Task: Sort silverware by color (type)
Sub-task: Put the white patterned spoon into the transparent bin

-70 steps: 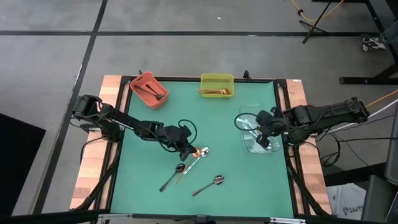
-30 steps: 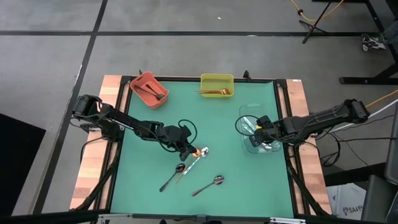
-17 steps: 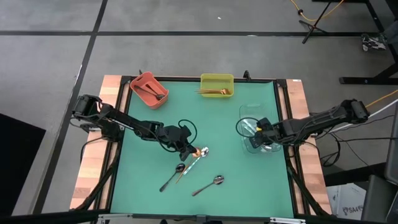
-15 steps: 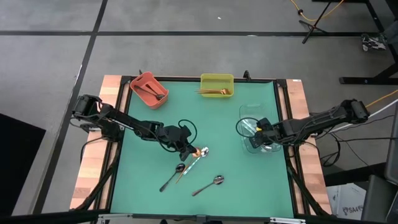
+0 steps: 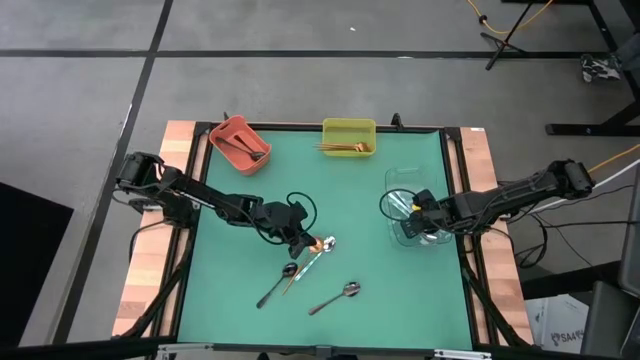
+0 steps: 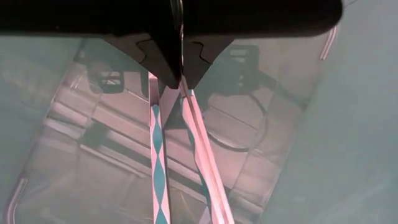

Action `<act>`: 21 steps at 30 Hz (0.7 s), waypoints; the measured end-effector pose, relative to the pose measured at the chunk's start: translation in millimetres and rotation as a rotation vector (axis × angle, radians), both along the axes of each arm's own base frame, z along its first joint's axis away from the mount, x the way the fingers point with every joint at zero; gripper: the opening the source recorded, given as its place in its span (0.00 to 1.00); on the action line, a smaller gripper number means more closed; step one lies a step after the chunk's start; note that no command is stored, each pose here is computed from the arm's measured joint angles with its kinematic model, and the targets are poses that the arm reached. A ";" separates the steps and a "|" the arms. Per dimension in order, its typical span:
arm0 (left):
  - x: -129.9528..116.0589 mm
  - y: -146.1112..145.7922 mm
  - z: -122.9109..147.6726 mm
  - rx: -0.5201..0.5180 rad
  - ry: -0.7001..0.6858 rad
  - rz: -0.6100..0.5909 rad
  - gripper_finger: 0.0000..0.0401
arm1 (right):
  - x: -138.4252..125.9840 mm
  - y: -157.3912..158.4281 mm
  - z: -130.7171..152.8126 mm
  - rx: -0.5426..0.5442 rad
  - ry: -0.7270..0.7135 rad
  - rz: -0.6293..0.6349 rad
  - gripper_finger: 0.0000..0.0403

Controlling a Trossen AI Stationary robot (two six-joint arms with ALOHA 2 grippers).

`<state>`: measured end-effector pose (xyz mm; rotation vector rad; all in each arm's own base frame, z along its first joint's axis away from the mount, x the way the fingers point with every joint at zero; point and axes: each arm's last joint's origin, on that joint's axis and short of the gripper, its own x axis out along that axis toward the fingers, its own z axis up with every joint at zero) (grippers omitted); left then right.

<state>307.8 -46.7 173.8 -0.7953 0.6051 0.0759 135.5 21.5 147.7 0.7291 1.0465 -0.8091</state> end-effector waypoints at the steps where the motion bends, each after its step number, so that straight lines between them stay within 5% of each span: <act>1: 0.0 0.1 -0.1 0.000 0.000 0.000 0.11 | -0.1 0.0 -0.1 0.000 0.000 0.000 0.00; 15: 0.0 0.0 -0.1 0.000 0.000 0.000 0.11 | -0.1 0.0 -0.3 -0.002 0.003 0.007 0.00; 21: 0.0 0.0 -0.1 0.000 0.000 0.000 0.11 | -1.2 -0.2 -1.1 -0.005 0.015 0.011 0.10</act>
